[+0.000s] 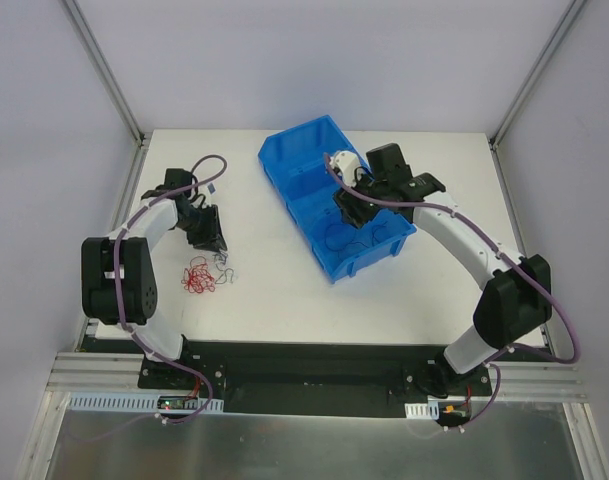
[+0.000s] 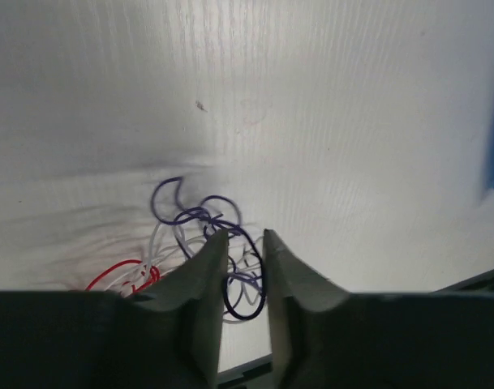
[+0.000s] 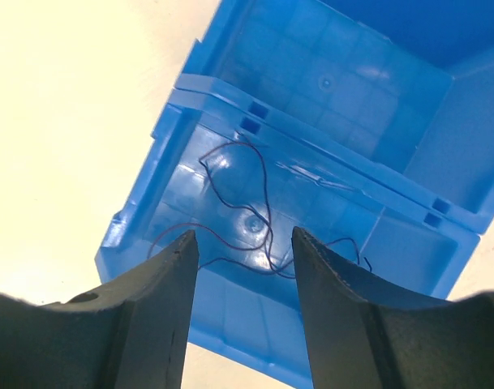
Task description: Untangle the cables
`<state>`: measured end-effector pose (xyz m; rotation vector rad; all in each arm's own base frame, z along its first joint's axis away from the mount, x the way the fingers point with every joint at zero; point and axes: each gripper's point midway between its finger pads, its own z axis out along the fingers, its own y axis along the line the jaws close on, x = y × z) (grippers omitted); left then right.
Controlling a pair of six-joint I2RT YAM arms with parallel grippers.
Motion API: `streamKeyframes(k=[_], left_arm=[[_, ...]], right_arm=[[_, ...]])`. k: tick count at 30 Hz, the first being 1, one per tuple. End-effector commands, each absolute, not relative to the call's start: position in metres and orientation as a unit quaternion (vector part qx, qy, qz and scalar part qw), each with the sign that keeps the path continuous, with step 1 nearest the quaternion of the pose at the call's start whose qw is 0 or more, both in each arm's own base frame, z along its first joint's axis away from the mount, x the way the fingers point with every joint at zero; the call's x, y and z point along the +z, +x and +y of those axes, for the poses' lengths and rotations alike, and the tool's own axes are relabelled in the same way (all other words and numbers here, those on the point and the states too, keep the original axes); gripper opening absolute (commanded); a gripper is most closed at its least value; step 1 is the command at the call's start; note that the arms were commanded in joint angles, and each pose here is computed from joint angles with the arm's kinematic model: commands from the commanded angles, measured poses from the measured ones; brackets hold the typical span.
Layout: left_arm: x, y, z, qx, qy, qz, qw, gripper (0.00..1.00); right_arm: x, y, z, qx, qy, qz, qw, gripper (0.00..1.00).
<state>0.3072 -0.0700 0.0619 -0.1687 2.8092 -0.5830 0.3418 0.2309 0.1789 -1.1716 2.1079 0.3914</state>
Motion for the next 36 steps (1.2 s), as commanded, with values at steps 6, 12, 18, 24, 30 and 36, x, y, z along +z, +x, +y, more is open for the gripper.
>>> streamKeyframes(k=[6,12,18,24,30,36], left_arm=[[0.125,0.329,-0.061,-0.187,-0.053,0.948,0.251,0.0],[0.204,0.309,-0.08,-0.247,-0.037,0.901,0.355,0.0],[0.258,0.296,-0.091,-0.293,-0.057,0.864,0.405,0.0],[0.294,0.284,-0.101,-0.333,-0.067,0.838,0.426,0.0],[0.322,0.268,-0.108,-0.359,-0.069,0.817,0.447,0.0],[0.36,0.26,-0.101,-0.35,-0.079,0.789,0.498,0.0]], right_arm=[[0.252,0.34,0.296,0.247,-0.43,0.748,0.44,0.59],[0.304,0.333,0.369,0.441,-0.353,0.69,0.453,0.75],[0.318,0.287,0.447,0.515,-0.374,0.624,0.454,0.82],[0.299,0.267,0.497,0.515,-0.382,0.607,0.469,0.82],[0.257,0.278,0.532,0.503,-0.367,0.634,0.458,0.69],[0.238,0.279,0.556,0.53,-0.347,0.655,0.412,0.36]])
